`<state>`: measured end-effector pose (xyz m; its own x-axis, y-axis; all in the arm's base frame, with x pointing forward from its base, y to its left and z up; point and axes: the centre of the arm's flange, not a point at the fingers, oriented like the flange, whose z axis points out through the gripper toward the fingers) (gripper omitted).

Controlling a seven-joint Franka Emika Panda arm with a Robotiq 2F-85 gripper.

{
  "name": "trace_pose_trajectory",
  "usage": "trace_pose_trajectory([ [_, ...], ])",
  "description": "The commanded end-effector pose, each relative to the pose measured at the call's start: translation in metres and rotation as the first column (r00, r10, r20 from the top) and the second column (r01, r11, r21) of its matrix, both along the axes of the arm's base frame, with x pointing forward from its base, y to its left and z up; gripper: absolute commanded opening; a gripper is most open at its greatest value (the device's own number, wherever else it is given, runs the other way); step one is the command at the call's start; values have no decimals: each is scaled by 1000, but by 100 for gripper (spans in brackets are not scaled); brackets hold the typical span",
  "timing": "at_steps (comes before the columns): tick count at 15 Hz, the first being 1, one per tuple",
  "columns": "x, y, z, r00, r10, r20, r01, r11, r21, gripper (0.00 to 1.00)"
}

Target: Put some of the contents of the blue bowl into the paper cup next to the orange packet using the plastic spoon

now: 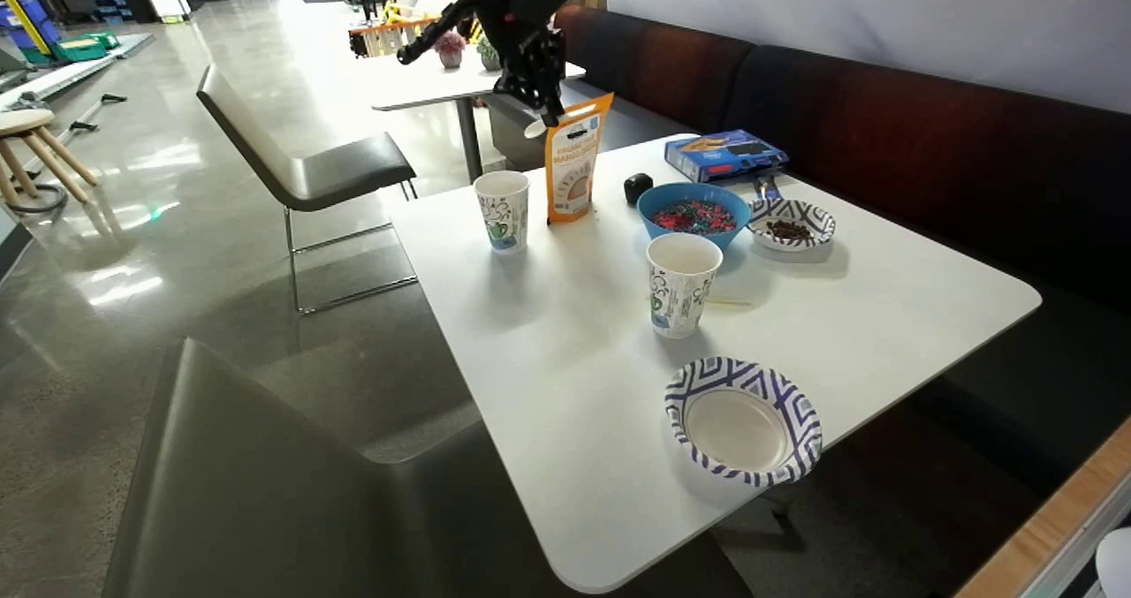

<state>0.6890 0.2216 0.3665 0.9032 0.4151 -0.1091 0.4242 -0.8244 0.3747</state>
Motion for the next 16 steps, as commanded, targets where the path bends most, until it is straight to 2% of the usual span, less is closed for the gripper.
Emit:
trace_pose_trajectory([
  [1,-58,-52,-31,991,110,-75,-99,985,142,4],
  [4,-70,-83,-53,974,200,-105,-169,954,247,4],
  [8,-92,-140,-78,970,218,-106,-171,924,341,4],
  [9,-43,-108,-73,975,194,-108,-157,947,282,4],
  [10,-47,-120,-76,975,190,-112,-151,946,286,14],
  [14,-43,-113,-71,975,198,-98,-163,944,285,14],
  [15,-43,-110,-70,975,202,-96,-167,944,285,4],
  [16,-47,-112,-68,974,204,-93,-171,944,281,4],
])
